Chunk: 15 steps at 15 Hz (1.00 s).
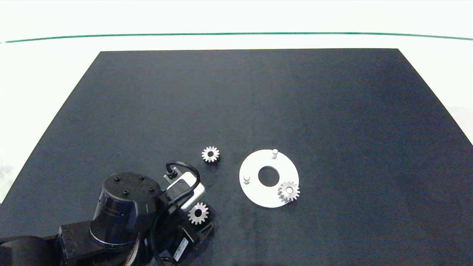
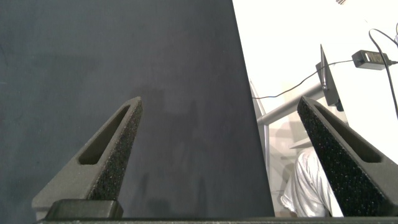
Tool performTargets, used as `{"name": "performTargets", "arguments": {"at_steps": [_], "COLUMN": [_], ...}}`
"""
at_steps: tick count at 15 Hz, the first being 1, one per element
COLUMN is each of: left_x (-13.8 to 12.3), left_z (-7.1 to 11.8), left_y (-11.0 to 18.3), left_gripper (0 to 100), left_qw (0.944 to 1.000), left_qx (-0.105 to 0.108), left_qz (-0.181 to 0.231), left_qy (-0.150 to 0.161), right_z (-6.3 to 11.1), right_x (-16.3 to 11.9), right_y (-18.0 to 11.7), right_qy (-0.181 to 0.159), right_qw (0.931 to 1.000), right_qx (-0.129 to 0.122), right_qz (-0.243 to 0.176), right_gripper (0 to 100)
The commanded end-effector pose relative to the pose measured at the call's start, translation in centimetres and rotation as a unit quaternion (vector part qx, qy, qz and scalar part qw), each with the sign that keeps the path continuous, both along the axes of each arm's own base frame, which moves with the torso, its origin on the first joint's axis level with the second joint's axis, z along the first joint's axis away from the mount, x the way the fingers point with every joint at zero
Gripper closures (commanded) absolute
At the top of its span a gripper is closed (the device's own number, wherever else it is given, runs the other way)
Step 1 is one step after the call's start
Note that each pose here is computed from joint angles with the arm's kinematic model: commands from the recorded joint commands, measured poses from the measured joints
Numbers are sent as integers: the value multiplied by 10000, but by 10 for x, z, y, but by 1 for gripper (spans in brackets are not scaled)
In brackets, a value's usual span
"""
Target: Install three planetary gears onto the carrier pins
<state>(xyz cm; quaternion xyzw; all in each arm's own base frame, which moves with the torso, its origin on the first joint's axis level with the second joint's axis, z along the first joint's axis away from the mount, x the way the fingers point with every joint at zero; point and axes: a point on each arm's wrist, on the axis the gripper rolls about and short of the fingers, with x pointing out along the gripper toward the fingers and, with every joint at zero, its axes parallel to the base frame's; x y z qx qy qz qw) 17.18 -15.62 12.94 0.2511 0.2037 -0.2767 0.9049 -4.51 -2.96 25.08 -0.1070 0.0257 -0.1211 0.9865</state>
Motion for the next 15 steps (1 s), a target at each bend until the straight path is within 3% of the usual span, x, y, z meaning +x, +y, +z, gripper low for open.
{"name": "performTargets", "arguments": {"at_steps": [1,15], "left_x": [0,-2], "left_z": [1,0], "left_y": [0,1], "left_gripper": [23,52], "left_qw": [10000,10000], "left_qx": [-23,-19], "left_qz": [10,6], "left_qy": [-27,4], "right_z": [0,-1], "right_x": [2,0], "right_y": [1,0], "right_qy": [48,56], "right_qw": [10000,10000], "right_qx": [-25,-28], "right_qz": [-1,-16], "right_gripper": [0,0]}}
